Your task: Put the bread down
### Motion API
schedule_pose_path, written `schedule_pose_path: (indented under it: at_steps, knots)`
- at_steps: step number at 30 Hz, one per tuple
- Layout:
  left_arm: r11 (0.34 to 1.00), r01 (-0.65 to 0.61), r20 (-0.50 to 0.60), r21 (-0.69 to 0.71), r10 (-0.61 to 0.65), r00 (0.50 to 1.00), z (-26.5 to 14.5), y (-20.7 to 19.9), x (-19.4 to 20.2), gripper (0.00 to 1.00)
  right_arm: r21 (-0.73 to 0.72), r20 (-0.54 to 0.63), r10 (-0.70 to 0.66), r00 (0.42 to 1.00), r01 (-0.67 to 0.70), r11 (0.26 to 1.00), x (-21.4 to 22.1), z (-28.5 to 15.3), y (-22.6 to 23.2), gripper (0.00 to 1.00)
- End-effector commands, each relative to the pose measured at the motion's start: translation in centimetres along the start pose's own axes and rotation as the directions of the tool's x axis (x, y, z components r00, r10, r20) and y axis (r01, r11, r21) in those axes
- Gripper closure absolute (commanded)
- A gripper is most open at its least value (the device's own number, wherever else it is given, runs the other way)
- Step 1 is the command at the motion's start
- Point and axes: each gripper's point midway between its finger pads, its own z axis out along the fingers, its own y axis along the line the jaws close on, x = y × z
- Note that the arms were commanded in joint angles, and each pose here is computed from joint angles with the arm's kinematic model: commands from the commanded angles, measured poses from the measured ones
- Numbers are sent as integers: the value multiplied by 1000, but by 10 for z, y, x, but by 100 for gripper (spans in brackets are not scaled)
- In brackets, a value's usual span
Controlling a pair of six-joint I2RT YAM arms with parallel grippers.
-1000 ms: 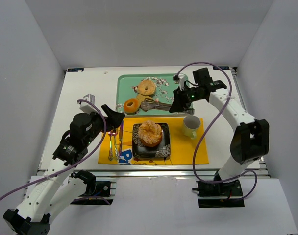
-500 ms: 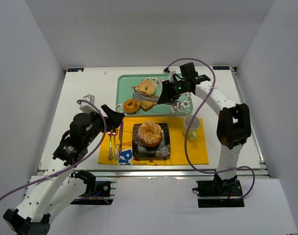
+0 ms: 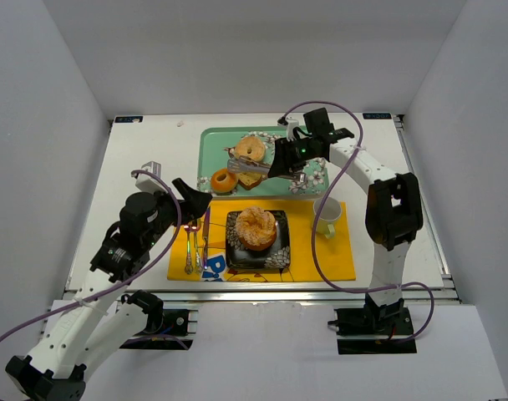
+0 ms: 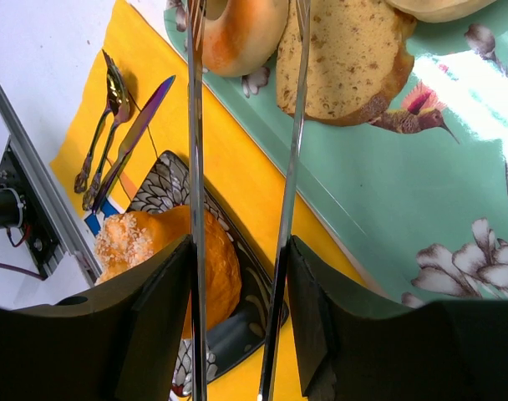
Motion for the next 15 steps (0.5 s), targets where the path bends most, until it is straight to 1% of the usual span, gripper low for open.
schedule_pose_path:
  at_steps: [1, 11, 15]
  knots:
    - [1000, 4, 33, 19, -5, 999, -3, -9, -14, 14, -14, 28, -45, 999, 45, 999, -14, 2, 7, 47]
    - [1000, 6, 40, 15, -6, 999, -6, -8, -15, 14, -20, -18, -24, 1000, 23, 1000, 3, 14, 8, 48]
    - [1000, 6, 42, 15, -7, 999, -7, -9, -16, 14, -9, -31, -19, 999, 19, 1000, 8, 15, 7, 52]
